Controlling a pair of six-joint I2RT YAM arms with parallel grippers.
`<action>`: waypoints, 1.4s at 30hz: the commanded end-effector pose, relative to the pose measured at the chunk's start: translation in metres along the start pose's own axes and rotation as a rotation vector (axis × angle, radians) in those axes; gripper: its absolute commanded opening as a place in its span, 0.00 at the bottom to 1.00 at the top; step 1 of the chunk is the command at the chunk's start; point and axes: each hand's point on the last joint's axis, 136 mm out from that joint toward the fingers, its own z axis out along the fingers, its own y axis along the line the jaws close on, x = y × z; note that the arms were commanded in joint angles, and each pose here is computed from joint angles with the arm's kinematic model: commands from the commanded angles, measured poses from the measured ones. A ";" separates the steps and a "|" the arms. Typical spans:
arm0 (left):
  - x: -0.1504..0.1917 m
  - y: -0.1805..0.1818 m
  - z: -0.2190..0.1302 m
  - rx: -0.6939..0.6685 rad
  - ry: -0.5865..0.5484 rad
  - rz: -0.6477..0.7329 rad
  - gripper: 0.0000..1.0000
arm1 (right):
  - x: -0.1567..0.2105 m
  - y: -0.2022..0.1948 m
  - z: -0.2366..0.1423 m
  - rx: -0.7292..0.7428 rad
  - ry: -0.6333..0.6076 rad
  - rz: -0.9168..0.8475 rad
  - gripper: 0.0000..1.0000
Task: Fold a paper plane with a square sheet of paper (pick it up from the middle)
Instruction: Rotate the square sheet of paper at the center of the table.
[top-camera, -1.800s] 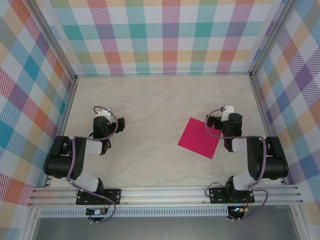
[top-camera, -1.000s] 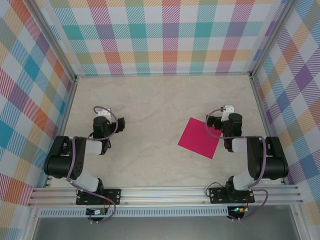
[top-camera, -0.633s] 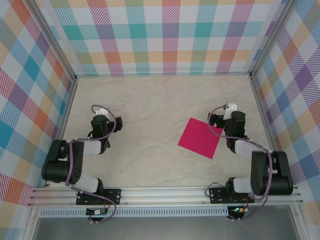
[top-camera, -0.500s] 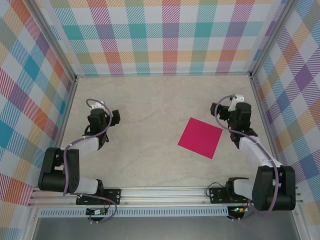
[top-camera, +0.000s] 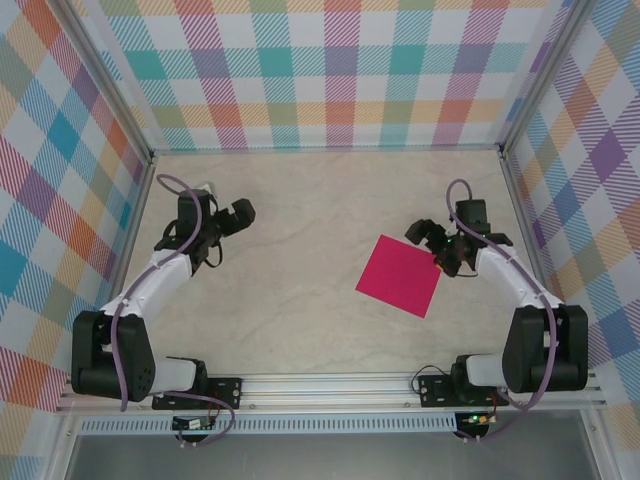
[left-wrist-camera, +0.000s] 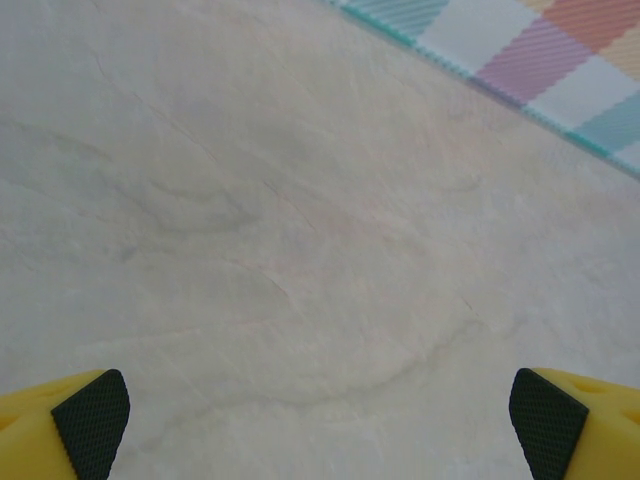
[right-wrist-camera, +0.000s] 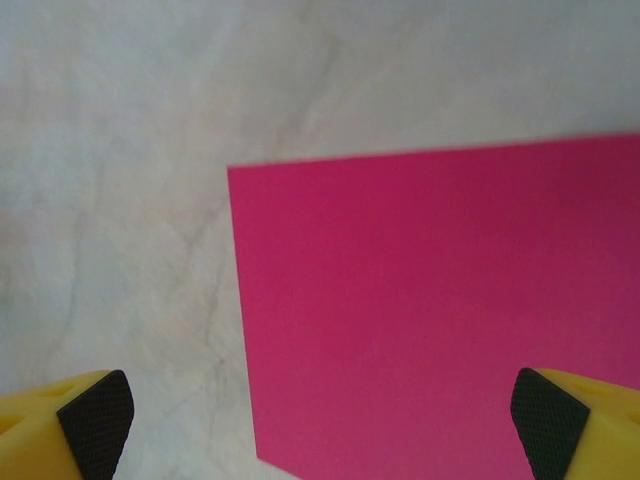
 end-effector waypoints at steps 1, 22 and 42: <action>-0.001 -0.018 -0.016 0.042 0.016 -0.022 1.00 | 0.030 -0.005 0.012 0.025 0.125 0.049 1.00; 0.017 -0.010 0.008 -0.010 0.135 -0.016 1.00 | 0.019 0.005 0.089 0.126 0.300 -0.046 1.00; 0.020 -0.008 0.011 -0.026 0.154 -0.036 1.00 | 0.068 0.065 0.072 0.394 0.350 -0.549 1.00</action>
